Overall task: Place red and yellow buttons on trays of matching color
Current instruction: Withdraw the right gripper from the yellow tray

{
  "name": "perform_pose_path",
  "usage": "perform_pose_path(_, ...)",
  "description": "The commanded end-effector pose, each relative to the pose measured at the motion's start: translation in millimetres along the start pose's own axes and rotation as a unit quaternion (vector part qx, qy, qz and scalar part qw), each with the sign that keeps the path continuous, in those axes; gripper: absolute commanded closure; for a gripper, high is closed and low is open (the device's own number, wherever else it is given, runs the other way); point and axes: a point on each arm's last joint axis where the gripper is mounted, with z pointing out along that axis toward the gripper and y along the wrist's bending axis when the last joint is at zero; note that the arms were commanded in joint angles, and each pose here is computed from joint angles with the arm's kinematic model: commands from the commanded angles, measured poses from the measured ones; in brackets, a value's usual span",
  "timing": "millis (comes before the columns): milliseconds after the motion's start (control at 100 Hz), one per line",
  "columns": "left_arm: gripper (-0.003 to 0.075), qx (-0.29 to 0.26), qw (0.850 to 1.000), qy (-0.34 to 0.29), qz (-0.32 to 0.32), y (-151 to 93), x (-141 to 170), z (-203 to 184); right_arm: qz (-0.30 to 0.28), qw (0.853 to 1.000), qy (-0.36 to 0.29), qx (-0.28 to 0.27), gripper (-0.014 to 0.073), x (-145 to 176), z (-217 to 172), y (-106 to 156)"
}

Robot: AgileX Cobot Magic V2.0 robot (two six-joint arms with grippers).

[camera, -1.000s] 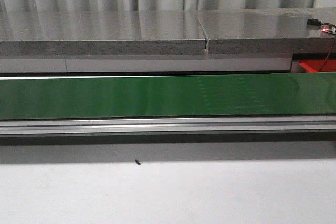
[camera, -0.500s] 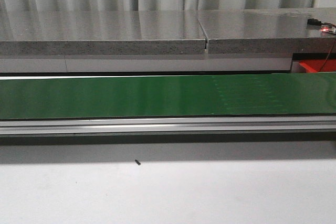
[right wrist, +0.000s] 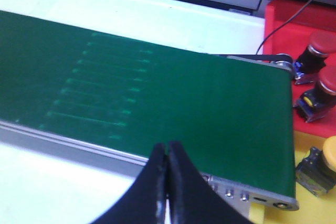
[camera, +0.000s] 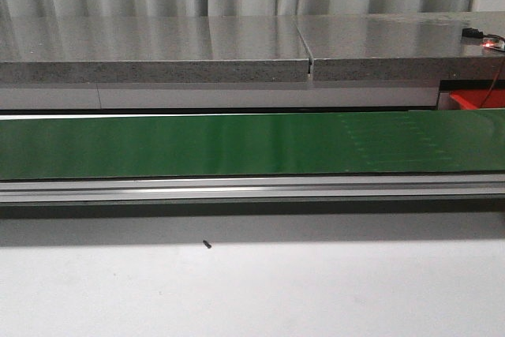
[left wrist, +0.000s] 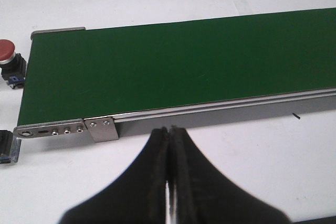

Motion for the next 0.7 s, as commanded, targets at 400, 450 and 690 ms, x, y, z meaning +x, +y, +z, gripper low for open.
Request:
perform_pose_path(400, 0.0741, 0.002, 0.999, -0.042, -0.001, -1.1, -12.0, -4.6, 0.054, 0.995, 0.045, 0.068, 0.0687, 4.9, -51.3, 0.4)
perform_pose_path(450, 0.0741, 0.002, 0.999, -0.042, -0.001, -1.1, -12.0, -4.6, 0.05, 0.995, 0.062, 0.067, 0.0687, 6.1, -52.9, 1.5)
perform_pose_path(690, 0.0741, 0.002, 0.999, -0.042, -0.001, -1.1, -12.0, -4.6, 0.048, 0.993, 0.086, 0.063, 0.0687, 9.6, -53.4, 5.1)
